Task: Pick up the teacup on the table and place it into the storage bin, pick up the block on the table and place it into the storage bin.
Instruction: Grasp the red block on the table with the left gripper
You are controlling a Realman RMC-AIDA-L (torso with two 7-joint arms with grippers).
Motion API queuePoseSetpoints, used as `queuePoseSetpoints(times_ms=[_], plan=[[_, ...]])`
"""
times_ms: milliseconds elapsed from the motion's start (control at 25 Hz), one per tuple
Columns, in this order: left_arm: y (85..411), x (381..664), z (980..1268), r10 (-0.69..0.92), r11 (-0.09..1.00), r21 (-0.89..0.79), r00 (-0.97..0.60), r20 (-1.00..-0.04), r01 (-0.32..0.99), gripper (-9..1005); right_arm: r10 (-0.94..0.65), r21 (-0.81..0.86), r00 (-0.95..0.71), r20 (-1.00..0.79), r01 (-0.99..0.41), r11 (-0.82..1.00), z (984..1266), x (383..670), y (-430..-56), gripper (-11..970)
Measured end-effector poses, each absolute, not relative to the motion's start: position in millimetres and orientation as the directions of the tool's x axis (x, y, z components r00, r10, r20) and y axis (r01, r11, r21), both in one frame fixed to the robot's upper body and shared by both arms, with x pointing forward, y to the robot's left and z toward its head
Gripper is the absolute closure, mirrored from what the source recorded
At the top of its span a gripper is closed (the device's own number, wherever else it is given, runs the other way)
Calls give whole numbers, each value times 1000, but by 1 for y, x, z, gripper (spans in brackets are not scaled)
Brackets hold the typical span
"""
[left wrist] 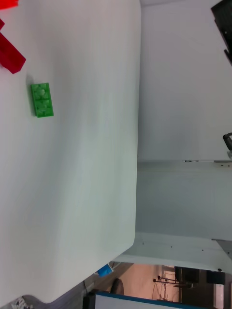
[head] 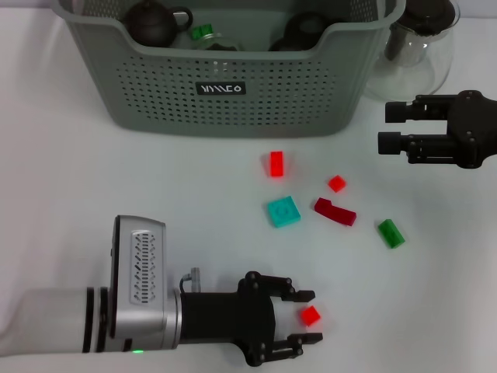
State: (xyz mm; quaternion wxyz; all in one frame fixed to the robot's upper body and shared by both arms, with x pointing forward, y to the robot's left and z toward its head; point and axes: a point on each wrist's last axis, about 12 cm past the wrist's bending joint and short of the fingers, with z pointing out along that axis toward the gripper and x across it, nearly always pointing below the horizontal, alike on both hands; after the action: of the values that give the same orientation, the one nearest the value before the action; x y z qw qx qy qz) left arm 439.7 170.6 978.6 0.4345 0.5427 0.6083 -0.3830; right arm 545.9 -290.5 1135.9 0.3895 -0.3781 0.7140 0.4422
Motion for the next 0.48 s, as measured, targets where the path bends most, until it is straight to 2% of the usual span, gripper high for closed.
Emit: queuePoseSetpoints(times_ms=[480], plan=[[167, 437, 979, 322, 98, -2, -34, -946, 995, 530, -198, 338, -411, -890, -885, 320, 1136, 546, -290, 276]])
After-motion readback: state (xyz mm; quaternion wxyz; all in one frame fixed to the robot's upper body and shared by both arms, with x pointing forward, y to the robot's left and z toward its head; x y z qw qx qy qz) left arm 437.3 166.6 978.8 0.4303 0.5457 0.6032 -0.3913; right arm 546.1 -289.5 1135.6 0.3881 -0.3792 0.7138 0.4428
